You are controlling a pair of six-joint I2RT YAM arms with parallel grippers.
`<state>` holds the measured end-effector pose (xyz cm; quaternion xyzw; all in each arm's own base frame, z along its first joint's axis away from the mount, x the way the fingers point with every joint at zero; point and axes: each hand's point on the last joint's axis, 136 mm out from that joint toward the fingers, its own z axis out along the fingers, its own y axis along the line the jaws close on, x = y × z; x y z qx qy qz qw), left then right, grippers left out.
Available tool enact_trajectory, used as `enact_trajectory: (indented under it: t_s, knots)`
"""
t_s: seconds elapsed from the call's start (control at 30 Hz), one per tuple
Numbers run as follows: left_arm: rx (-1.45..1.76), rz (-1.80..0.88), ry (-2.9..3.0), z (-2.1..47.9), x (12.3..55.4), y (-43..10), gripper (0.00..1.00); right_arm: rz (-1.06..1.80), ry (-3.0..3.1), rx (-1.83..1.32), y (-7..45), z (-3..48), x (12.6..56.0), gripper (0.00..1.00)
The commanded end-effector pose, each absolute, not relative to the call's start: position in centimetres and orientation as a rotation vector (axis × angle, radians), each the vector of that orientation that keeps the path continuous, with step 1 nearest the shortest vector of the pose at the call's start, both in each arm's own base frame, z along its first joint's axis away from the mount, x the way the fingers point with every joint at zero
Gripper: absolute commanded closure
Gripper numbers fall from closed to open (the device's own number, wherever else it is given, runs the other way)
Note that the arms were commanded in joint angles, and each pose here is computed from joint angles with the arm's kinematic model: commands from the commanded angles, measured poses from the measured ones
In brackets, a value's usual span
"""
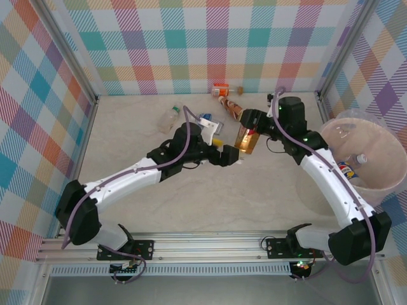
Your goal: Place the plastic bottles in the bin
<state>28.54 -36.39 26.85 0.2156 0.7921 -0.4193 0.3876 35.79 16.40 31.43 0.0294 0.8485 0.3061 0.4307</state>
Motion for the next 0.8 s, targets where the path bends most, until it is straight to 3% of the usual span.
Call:
enact_trajectory:
  t_s: [0.0, 0.47, 0.77]
  knots:
    - [0.399, -0.994, 1.906, 30.0, 29.9, -33.6, 0.00, 0.584, 2.002, 0.060, 12.6, 36.1, 35.1, 0.43]
    - [0.087, -0.799, 1.983, 26.8, 32.3, -27.8, 0.00, -0.095, 1.713, 0.197, -0.2, 48.8, 30.1, 0.49]
    - [-0.161, -0.647, 2.066, 23.6, 34.0, -23.7, 0.00, -0.504, 1.742, 0.355, -7.4, 49.5, 26.6, 0.52]
